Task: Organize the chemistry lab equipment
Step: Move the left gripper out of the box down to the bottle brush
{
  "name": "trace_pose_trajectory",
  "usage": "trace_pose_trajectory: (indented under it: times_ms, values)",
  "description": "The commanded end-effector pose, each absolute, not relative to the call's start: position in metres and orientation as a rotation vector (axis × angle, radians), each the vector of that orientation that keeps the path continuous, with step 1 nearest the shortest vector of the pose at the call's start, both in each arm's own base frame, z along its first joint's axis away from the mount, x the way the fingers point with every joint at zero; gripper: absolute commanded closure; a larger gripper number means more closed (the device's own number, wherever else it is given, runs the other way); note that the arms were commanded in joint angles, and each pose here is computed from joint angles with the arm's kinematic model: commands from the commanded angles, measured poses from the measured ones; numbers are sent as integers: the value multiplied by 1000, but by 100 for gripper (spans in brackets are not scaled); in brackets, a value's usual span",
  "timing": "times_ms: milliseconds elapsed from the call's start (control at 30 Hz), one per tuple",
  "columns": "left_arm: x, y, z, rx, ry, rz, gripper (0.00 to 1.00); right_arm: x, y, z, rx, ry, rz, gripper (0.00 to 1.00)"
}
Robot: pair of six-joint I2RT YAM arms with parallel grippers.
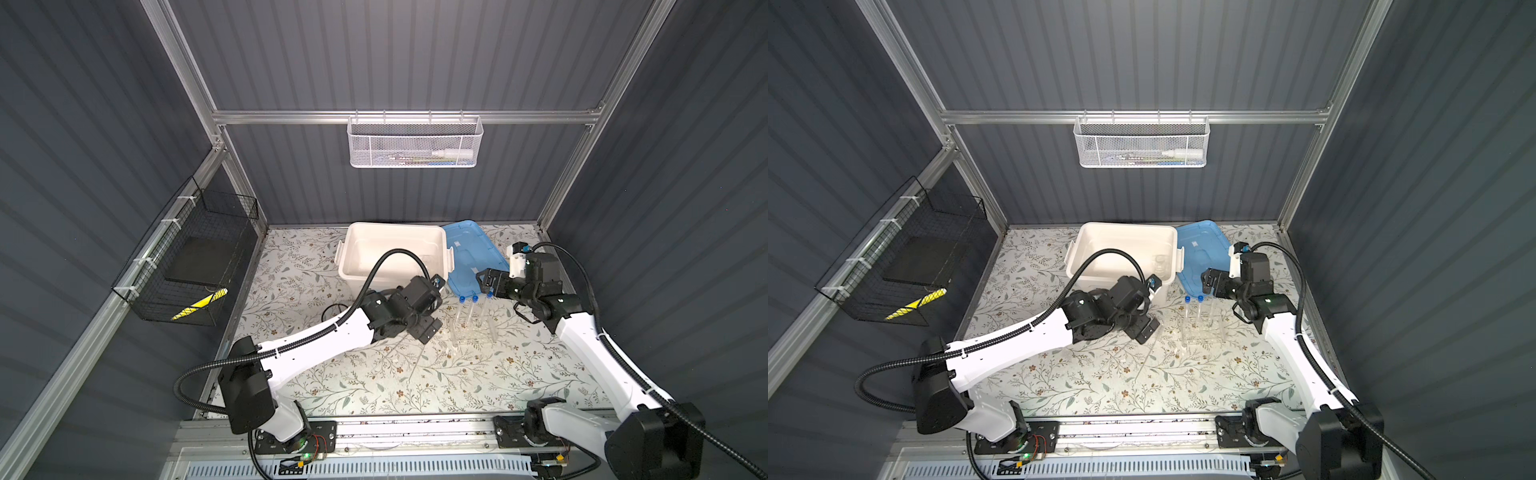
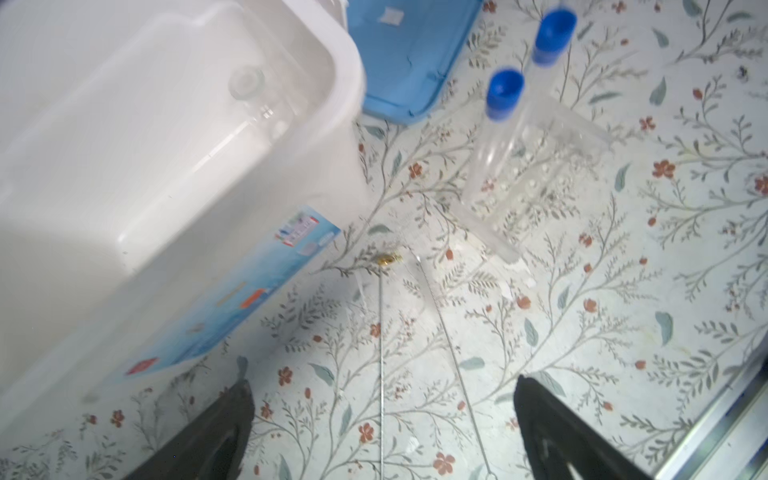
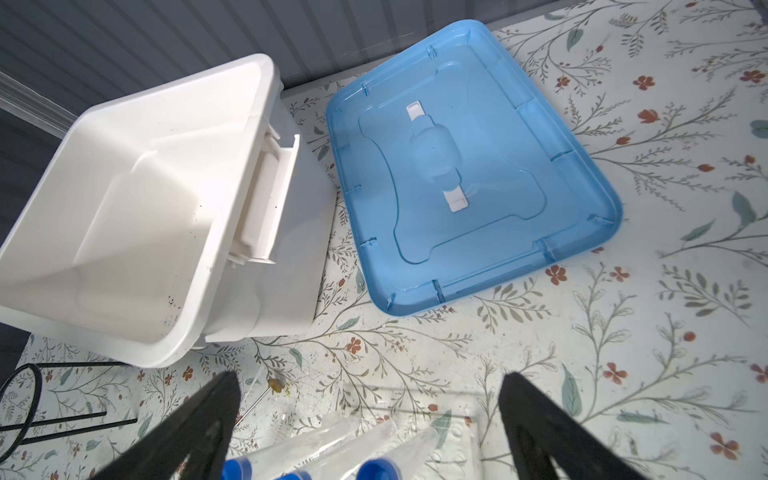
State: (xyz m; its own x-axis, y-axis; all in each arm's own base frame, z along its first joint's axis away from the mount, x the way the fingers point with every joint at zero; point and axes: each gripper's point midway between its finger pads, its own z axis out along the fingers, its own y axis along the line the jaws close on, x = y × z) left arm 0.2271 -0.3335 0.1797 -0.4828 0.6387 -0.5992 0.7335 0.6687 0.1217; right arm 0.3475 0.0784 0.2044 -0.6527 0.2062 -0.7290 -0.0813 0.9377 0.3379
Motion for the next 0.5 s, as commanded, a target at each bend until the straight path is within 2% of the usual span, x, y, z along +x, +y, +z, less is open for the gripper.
trace_pose_trajectory:
  times_ms: [0, 333, 467]
  values:
    - [216, -337, 170, 968, 2309, -270, 2, 345, 75, 202, 94, 2248, 419, 1]
    - [191, -339, 96, 995, 2485, -288, 27, 344, 74, 202, 101, 2256, 409, 1]
    - [187, -338, 79, 998, 2525, -273, 32, 343, 74, 201, 104, 2259, 412, 1]
